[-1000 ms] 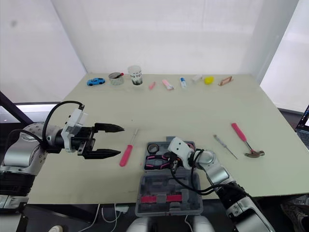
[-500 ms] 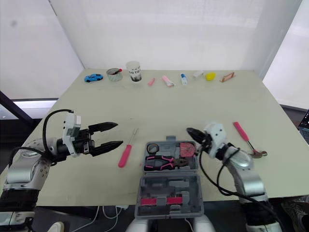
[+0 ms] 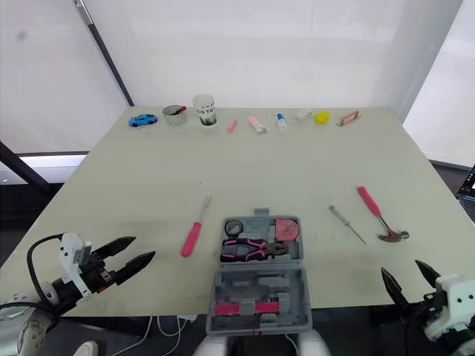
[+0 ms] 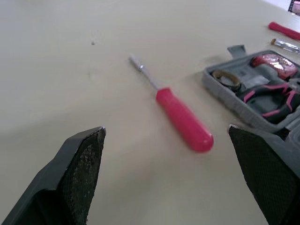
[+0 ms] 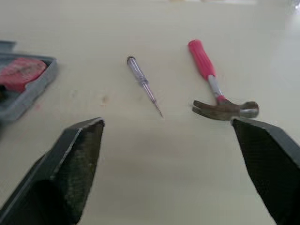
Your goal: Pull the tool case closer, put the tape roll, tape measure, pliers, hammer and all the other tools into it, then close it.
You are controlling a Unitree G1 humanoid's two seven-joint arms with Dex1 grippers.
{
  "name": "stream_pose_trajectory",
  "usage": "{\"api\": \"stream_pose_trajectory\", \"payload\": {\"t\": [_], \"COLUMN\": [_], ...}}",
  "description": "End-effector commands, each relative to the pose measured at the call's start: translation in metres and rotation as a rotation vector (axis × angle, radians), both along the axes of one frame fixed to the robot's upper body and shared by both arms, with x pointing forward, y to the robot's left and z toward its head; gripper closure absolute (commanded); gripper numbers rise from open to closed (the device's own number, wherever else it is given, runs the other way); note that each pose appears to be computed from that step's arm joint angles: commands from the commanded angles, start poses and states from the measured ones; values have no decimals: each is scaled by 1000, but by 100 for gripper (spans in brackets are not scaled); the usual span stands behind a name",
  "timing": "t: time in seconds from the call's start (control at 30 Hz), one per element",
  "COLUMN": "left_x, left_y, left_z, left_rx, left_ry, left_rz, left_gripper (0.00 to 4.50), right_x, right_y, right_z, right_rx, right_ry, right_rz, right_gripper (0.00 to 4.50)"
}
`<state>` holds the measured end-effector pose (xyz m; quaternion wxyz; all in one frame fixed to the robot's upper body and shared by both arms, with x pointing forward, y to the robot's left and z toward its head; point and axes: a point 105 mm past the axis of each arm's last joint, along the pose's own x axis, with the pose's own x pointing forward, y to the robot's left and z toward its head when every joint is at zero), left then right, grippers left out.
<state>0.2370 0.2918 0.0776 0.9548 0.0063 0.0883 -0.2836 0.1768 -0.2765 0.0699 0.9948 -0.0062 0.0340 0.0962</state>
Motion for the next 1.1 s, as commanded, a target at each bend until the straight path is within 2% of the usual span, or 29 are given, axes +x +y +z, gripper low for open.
{"api": "stream_pose_trajectory", "payload": {"t": [0.03, 0.33, 0.5, 0.73, 0.83, 0.93, 1.1], "left_x": [-5, -22, -22, -9, -4, 5, 7], "left_y": [8, 15, 9, -9, -20, -34, -53], "left_z": [10, -5, -6, -3, 1, 7, 1], "left_rx": [25, 17, 26, 73, 140, 176, 246], "left_ry": [-51, -15, -11, -6, -24, -49, -28], "left_rz": [34, 78, 61, -55, -134, -221, -377], "left_gripper": [0, 0, 0, 0, 0, 0, 0], "right_x": [-14, -45, -50, -38, -30, -18, 3], "right_y": [-11, -32, -33, -7, 5, 18, 40], "right_z": [11, 0, -3, -5, -3, 3, 7], "right_rx": [-15, 23, 15, -17, -39, -61, -131], "right_ry": [-49, -18, 2, 76, 98, 99, 118], "right_rz": [-50, -194, -193, -9, 85, 189, 356], "right_gripper": [7, 7, 7, 7, 7, 7, 7]}}
